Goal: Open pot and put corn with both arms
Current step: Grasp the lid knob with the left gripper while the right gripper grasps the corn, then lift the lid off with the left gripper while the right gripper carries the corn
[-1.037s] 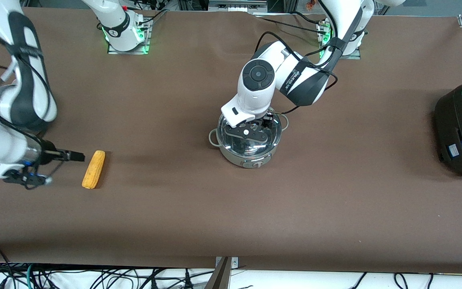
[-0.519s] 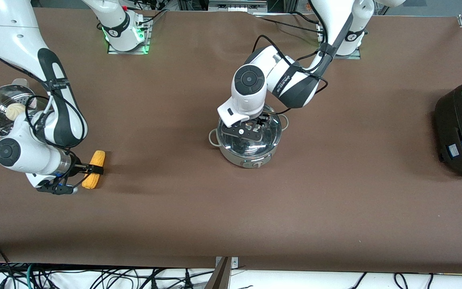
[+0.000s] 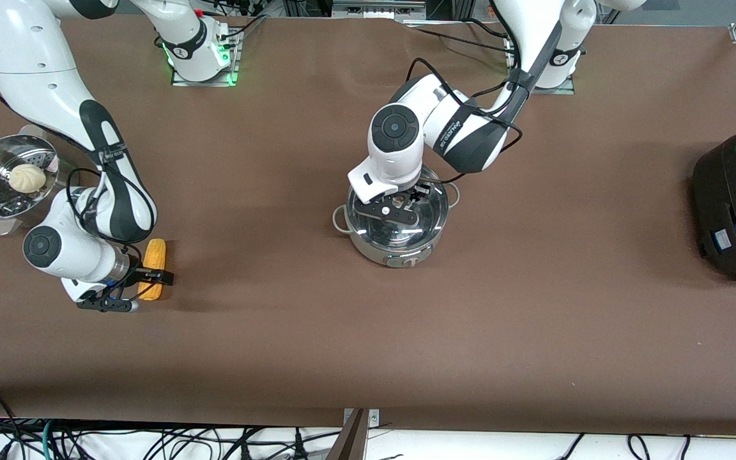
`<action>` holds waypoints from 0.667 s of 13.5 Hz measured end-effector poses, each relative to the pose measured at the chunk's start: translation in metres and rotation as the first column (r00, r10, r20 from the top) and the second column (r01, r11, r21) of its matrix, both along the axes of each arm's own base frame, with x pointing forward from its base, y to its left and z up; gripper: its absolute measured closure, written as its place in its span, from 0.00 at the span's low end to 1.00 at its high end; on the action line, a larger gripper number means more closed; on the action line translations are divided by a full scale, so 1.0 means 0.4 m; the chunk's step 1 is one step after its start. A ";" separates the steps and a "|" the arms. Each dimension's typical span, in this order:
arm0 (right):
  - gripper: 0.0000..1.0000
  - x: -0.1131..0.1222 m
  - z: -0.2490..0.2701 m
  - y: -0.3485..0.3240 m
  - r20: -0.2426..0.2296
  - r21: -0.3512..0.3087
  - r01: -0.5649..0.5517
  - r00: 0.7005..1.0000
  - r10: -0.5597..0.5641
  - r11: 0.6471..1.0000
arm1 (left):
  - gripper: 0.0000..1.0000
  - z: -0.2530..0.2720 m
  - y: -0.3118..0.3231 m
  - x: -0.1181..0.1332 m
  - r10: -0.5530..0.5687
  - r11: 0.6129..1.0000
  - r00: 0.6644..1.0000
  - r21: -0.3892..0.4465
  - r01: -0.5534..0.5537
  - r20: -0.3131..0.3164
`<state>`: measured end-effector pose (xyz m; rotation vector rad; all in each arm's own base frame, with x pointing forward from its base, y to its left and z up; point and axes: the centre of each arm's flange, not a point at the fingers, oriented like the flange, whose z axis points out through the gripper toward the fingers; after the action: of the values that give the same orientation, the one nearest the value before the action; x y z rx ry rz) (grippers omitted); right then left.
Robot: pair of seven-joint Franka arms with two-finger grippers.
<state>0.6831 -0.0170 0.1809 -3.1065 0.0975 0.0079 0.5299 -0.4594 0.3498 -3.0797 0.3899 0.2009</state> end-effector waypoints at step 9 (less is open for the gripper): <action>0.68 -0.045 0.596 0.395 -0.045 0.129 -0.024 0.999 0.030 0.991 | 0.50 0.387 0.542 0.212 0.050 0.998 0.992 0.045 -0.045 -0.118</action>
<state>0.6651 0.1411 0.4195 -2.9791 0.0534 0.0839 0.6147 -0.2427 0.5045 -3.0457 0.3124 0.3907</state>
